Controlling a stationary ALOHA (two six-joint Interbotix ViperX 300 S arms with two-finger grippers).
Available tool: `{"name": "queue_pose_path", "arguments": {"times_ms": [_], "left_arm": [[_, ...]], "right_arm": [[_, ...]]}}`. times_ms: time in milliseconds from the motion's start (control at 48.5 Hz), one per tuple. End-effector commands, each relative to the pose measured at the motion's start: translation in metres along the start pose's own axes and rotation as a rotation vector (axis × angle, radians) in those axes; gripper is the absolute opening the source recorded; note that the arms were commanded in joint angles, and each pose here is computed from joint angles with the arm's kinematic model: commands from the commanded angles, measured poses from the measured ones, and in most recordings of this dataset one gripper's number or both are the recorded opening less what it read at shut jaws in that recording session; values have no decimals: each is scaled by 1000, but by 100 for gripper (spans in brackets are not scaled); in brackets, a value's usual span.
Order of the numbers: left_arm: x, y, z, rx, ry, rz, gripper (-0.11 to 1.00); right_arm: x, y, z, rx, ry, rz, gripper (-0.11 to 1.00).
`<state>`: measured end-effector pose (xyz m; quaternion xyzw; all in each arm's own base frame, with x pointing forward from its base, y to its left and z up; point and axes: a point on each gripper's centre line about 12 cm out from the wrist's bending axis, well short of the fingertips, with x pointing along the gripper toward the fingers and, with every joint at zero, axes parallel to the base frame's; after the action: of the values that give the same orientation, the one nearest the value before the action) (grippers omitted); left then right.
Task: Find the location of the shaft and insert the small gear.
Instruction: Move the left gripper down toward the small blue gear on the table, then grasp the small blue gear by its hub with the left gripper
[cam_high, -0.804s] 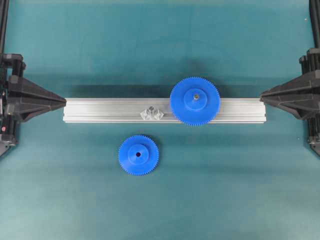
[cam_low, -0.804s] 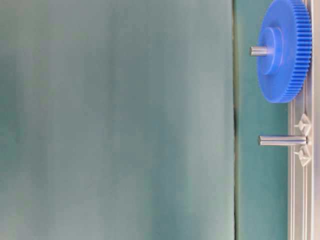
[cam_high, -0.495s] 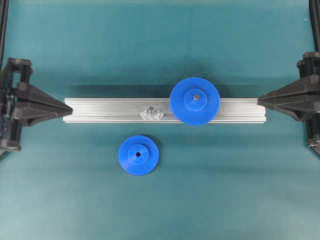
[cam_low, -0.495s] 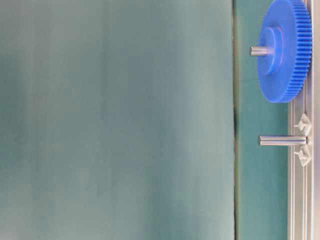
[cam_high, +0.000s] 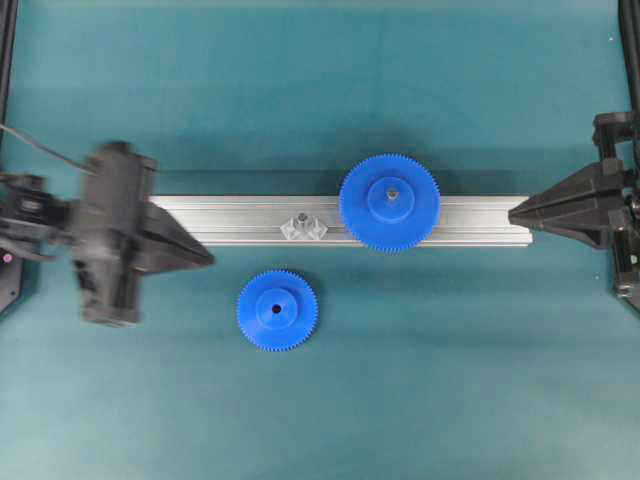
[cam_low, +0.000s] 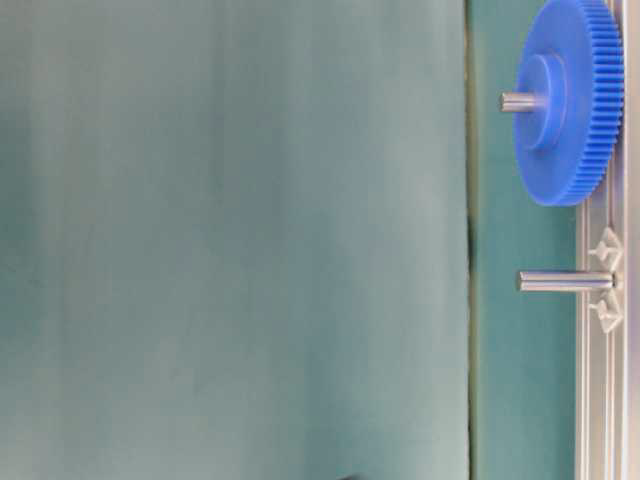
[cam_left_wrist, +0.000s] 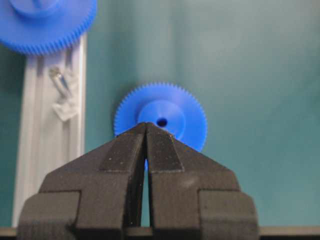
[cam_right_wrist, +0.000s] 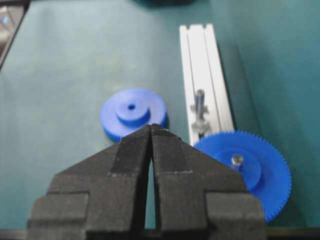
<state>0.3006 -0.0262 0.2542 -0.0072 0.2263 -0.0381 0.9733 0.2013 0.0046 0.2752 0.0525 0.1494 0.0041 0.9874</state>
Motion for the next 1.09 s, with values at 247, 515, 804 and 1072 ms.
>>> {"name": "queue_pose_path", "arguments": {"times_ms": [247, 515, 804, 1072], "left_arm": [[49, -10, 2, 8, 131, -18, 19], [82, -11, -10, -3, 205, -15, 90], [120, -11, -34, -22, 297, -8, 93], [140, -11, -50, -22, 376, -2, 93]], "right_arm": [[1, 1, 0, 13, 46, 0, 6], [0, 0, -9, 15, 63, -4, 6], [-5, -1, -13, 27, 54, -3, 6], [-8, -1, -17, 32, 48, -2, 6]]}}
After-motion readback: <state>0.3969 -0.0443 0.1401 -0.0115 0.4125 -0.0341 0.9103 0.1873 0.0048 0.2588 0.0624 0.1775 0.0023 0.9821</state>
